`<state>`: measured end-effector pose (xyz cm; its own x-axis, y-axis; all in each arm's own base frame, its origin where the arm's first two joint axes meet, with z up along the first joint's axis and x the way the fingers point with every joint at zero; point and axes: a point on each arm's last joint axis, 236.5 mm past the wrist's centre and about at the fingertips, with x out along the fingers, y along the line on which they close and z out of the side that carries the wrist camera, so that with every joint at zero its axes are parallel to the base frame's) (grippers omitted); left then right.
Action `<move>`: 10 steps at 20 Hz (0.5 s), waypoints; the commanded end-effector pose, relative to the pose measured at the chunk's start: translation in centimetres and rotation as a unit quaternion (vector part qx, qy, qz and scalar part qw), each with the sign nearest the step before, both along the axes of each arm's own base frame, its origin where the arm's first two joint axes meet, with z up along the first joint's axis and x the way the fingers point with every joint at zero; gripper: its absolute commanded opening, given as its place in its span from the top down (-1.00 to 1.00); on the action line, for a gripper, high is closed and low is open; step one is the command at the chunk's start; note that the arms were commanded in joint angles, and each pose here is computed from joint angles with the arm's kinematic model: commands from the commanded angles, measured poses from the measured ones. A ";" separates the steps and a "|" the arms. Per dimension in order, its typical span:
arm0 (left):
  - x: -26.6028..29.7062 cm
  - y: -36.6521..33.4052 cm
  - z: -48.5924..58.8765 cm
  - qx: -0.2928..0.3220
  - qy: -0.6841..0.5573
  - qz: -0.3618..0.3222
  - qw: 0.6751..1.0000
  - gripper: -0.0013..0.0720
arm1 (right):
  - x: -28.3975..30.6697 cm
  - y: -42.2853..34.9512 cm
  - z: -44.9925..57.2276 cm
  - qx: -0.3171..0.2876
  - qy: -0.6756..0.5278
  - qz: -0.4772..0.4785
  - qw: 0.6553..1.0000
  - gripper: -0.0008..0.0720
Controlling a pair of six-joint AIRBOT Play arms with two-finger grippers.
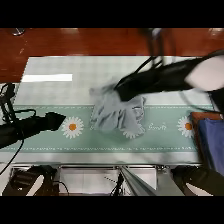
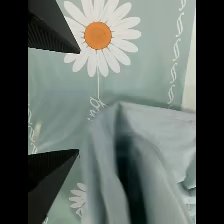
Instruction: Fold the shirts.
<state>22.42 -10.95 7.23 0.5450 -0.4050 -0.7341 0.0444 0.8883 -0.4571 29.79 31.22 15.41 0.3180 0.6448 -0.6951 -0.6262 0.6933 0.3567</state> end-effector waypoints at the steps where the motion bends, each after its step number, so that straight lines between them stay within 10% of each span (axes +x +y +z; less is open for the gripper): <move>1: 0.2 -0.1 -0.8 0.002 0.016 -0.001 1.000 -0.95 | -3.1 4.3 -11.4 -0.009 0.133 -0.002 0.991 0.89; 2: 0.2 -0.1 -1.1 0.001 0.023 -0.001 1.000 -0.95 | -3.4 5.5 -12.5 0.002 0.159 -0.002 0.987 0.41; 3: 0.3 -0.3 -1.3 -0.002 0.029 -0.002 1.000 -0.95 | -3.4 6.3 -12.7 0.015 0.169 0.010 0.985 -0.52; 4: 0.3 -0.7 -1.5 -0.010 0.038 -0.003 0.999 -0.95 | -2.5 6.1 -11.9 0.021 0.165 0.018 0.986 -0.74; 10: -2.6 -4.5 -3.3 -0.058 0.130 -0.083 0.986 -0.95 | 10.6 -15.3 -0.8 0.008 0.044 -0.184 0.982 -0.74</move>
